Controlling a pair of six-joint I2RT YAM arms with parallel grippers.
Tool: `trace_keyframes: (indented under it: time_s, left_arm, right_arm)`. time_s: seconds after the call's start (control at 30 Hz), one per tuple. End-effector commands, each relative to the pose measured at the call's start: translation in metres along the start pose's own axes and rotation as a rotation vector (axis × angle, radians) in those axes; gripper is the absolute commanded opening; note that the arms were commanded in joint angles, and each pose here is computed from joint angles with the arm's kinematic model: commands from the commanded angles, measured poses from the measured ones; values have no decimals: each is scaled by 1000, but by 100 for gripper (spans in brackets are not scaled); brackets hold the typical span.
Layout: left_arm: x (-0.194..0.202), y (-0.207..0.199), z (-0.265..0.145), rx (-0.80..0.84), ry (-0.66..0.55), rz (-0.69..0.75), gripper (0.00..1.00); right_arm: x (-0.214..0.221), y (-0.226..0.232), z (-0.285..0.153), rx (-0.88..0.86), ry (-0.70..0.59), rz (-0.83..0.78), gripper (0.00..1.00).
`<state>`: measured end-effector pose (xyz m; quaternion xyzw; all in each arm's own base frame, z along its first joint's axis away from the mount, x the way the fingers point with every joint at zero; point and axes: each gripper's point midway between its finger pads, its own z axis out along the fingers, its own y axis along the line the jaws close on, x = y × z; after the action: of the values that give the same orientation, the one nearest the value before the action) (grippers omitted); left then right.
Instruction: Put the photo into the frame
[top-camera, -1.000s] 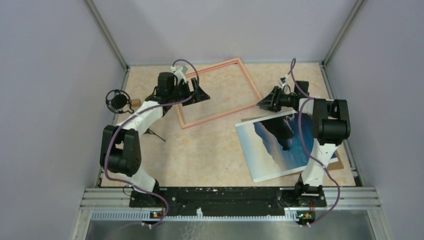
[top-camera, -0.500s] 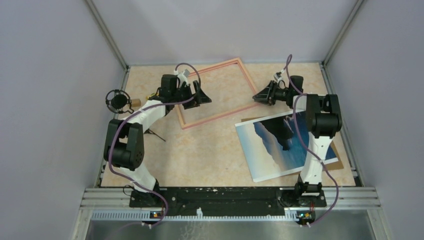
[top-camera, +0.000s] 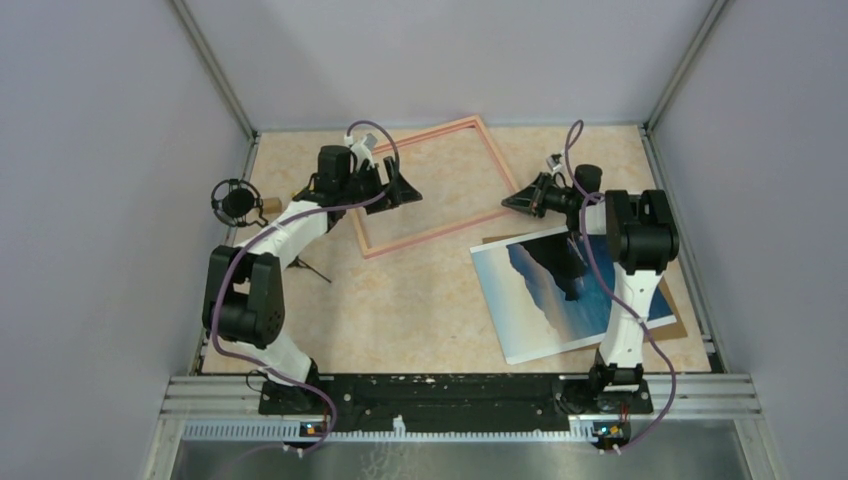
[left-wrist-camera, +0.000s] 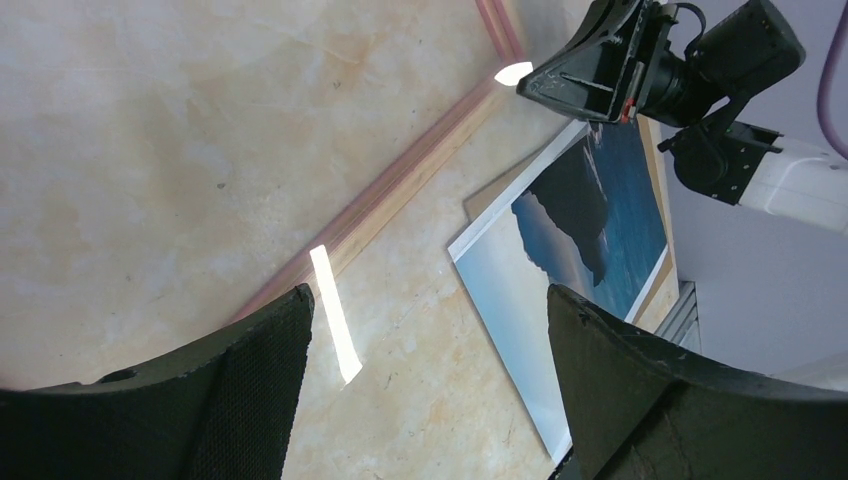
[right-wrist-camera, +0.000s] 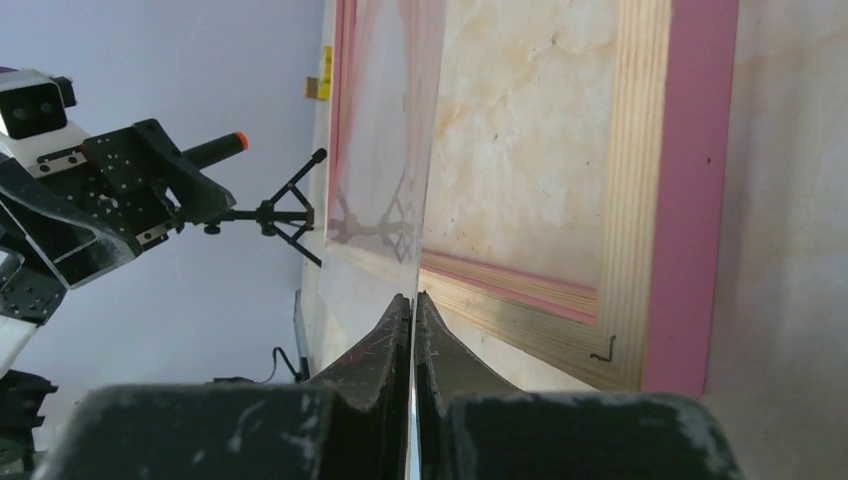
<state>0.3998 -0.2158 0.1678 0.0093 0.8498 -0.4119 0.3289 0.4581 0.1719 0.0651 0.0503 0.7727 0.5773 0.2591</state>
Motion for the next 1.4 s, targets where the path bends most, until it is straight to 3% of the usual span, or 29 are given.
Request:
trace_keyframes:
  time_s: [0.0, 0.3, 0.87, 1.37]
  left_arm:
    - [-20, -22, -12, 47, -72, 71, 89]
    - [-22, -28, -18, 57, -84, 71, 90]
    - [-25, -33, -20, 76, -105, 76, 90]
    - [-28, -40, -26, 90, -122, 89, 90]
  right_arm:
    - [-27, 59, -4, -144, -96, -210, 0]
    - [-30, 77, -10, -256, -143, -161, 0]
    - [-22, 93, 9, -345, -23, -274, 0]
    - [-32, 101, 16, -367, -15, -295, 0]
